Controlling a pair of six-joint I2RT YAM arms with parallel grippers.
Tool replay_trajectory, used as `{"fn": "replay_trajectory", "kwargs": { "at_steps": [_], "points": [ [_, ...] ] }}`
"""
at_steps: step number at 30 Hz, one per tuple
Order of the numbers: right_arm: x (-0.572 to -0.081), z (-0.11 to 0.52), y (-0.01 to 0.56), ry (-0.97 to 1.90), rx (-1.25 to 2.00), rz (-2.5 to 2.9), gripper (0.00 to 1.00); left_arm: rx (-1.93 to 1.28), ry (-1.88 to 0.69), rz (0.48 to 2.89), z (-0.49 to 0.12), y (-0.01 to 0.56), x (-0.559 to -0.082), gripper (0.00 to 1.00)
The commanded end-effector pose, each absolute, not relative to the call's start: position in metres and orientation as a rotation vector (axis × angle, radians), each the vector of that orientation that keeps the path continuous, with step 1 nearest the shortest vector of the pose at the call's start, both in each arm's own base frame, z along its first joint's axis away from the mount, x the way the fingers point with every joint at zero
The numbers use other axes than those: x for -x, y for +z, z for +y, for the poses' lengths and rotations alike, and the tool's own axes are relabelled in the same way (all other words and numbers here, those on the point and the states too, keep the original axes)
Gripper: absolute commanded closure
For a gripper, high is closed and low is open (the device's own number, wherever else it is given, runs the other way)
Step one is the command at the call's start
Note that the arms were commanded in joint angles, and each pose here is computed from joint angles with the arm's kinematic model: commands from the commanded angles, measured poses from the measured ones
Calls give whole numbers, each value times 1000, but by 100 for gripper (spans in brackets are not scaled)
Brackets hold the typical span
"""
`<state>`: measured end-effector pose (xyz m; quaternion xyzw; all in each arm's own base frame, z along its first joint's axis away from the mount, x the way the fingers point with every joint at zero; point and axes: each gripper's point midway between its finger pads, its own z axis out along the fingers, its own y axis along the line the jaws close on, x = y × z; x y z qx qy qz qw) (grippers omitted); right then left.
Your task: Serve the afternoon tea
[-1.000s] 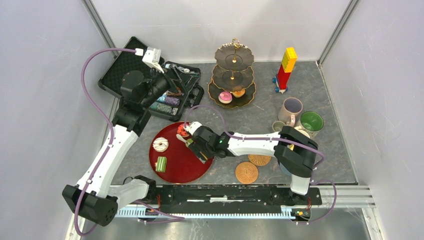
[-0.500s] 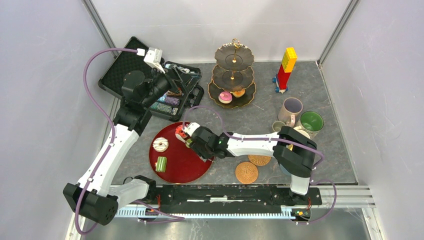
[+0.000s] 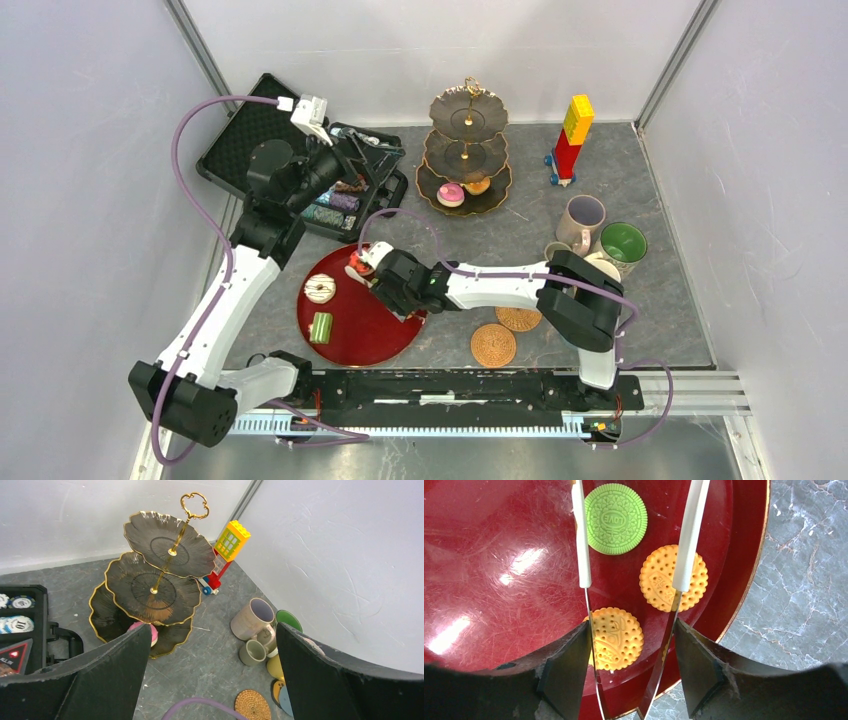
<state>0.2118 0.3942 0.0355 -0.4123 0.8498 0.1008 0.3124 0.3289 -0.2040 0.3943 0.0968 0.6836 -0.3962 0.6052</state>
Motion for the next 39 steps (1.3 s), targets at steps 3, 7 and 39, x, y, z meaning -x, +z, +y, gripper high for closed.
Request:
{"fn": "replay_trajectory", "kwargs": {
  "at_steps": [3, 7, 39],
  "points": [
    [-223, 409, 38, 248, 1075, 2204, 30, -204, -1005, 1568, -212, 399, -328, 0],
    [-227, 414, 42, 245, 1091, 2189, 39, -200, -1020, 1585, -215, 395, -331, 0],
    [-220, 311, 148, 116, 946, 2076, 73, -210, -981, 1553, -208, 406, -324, 0]
  ]
}}
